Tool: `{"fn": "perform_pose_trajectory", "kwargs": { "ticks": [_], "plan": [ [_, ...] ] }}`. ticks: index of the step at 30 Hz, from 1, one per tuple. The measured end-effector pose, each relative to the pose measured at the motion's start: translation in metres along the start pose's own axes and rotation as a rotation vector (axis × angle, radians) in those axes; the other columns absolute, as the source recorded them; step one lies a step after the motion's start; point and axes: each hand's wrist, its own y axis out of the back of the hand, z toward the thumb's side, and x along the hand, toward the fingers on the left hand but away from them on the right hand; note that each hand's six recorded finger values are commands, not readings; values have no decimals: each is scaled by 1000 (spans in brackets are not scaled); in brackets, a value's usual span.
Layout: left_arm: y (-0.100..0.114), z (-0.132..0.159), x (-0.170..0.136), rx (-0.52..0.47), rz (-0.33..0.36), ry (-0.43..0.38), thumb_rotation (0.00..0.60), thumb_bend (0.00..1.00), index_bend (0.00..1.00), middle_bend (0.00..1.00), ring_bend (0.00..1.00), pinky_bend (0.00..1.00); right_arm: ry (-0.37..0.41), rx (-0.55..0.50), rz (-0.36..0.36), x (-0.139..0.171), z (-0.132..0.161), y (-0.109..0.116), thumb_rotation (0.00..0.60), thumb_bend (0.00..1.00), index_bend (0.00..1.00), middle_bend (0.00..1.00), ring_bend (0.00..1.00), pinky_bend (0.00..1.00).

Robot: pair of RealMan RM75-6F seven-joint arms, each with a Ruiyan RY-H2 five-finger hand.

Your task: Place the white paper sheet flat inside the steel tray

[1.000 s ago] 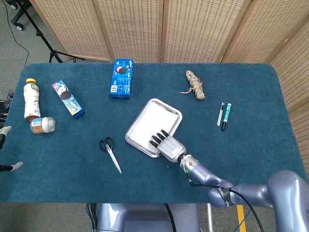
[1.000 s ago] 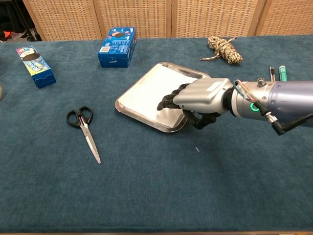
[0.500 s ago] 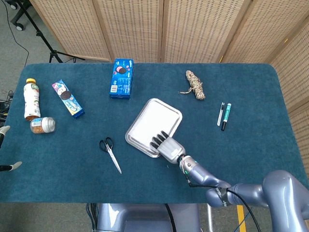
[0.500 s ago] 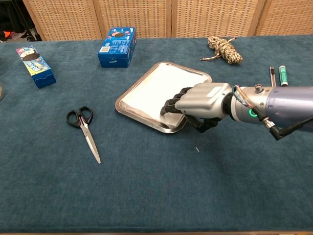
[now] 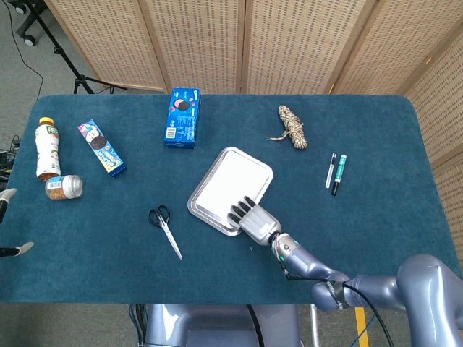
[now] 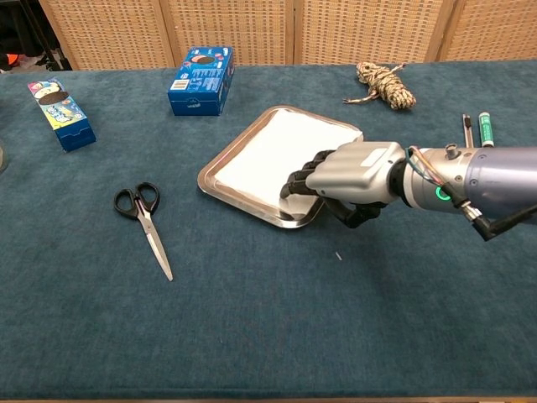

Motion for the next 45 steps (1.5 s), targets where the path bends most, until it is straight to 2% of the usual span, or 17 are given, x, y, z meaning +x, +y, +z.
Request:
{"fn": "perform_pose_trajectory", "kwargs": {
  "ticks": [14, 20, 21, 23, 24, 25, 27, 31, 35, 39, 45],
  "plan": [
    [-1, 1, 0, 6, -2, -2, 600, 0, 0, 0, 0, 0, 14, -61, -107, -1, -1, 30, 600, 1000, 78, 75, 0, 0],
    [-1, 0, 0, 5, -3, -2, 600, 0, 0, 0, 0, 0, 1, -93, -173, 5, -9, 52, 600, 999, 54, 50, 0, 0],
    [-1, 0, 0, 4, -4, -2, 600, 0, 0, 0, 0, 0, -3, -100, -187, 7, -12, 56, 600, 948, 45, 42, 0, 0],
    [-1, 0, 0, 3, -3, -2, 600, 0, 0, 0, 0, 0, -16, -108, -215, 13, -18, 64, 600, 642, 30, 25, 0, 0],
    [0, 0, 0, 3, -2, -3, 600, 0, 0, 0, 0, 0, -28, -109, -239, 18, -25, 69, 600, 379, 21, 14, 0, 0],
    [0, 0, -1, 4, -1, -3, 600, 0, 0, 0, 0, 0, -38, -109, -258, 21, -30, 72, 600, 170, 12, 6, 0, 0],
    [1, 0, -1, 5, 4, -5, 600, 0, 0, 0, 0, 0, -62, -110, -308, 31, -40, 80, 600, 18, 2, 0, 0, 0],
    [4, -1, -3, 12, 32, -8, 600, 0, 0, 0, 0, 0, -132, -115, -416, 57, -68, 89, 600, 0, 0, 0, 0, 0],
    [7, -1, -5, 17, 62, -6, 600, 0, 0, 0, 0, 0, -211, -133, -505, 91, -99, 85, 600, 0, 0, 0, 0, 0],
    [8, -1, -8, 20, 90, -9, 600, 0, 0, 0, 0, 0, -318, -181, -549, 132, -135, 65, 600, 0, 0, 0, 0, 0],
    [8, -1, -12, 25, 131, -11, 600, 0, 0, 0, 0, 0, -441, -237, -547, 184, -173, 22, 600, 0, 0, 0, 0, 0]
  ]
}}
